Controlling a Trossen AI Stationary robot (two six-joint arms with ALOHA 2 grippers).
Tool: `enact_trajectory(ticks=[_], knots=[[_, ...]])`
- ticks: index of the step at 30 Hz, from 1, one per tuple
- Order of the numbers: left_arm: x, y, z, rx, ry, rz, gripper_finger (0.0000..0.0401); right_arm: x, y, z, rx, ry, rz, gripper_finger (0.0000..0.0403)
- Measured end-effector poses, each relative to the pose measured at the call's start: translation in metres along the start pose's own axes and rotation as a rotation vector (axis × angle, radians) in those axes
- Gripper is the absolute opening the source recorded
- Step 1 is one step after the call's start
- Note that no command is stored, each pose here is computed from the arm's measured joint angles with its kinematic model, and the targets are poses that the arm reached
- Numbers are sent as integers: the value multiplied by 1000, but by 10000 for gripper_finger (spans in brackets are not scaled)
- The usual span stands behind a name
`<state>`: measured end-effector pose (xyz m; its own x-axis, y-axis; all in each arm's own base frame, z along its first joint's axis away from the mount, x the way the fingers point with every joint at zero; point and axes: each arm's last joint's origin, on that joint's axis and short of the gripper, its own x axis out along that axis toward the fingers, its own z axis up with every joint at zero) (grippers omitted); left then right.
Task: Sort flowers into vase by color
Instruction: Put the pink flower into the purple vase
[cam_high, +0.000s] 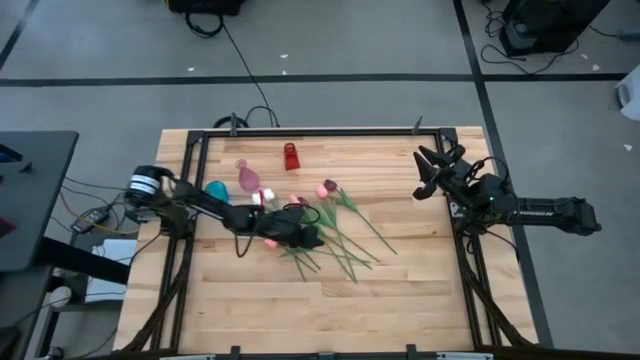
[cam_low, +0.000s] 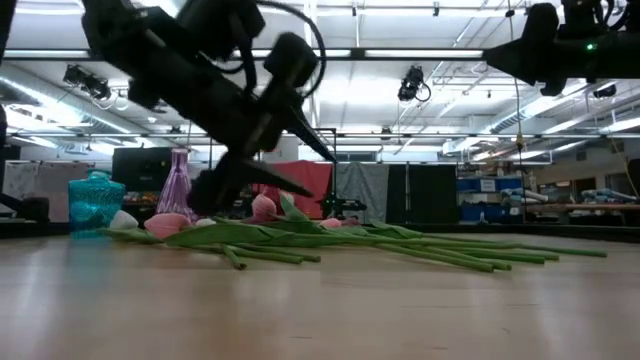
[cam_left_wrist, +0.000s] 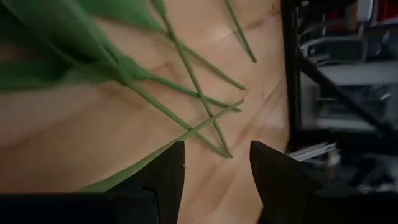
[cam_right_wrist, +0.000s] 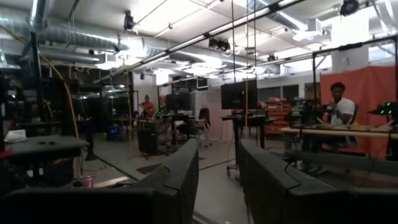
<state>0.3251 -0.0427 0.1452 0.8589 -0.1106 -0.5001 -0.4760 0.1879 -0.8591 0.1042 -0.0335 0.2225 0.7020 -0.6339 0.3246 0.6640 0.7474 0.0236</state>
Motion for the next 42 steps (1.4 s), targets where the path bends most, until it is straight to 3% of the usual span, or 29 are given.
enact_trajectory(ticks=[5, 10, 13, 18, 21, 35, 42], knots=[[20, 12, -1, -110, 52, -39, 186, 0, 0, 2, -48, -19, -4, 125], [29, -4, 2, -50, 86, -8, 186, 0, -1, 3, -72, -30, -7, 125], [34, -20, 4, 40, 99, 73, 186, 0, -1, 4, -92, -40, -10, 125], [32, -38, 9, 206, 88, 314, 186, 0, 0, 6, -100, -57, 12, 125], [29, -53, 12, 242, 47, 365, 186, 0, 0, 7, -97, -74, 43, 125], [28, -54, 16, 67, -4, 399, 186, 0, 1, 7, -106, -82, 57, 125], [36, -43, 16, -5, -3, 444, 186, 0, 1, 7, -106, -81, 62, 125]])
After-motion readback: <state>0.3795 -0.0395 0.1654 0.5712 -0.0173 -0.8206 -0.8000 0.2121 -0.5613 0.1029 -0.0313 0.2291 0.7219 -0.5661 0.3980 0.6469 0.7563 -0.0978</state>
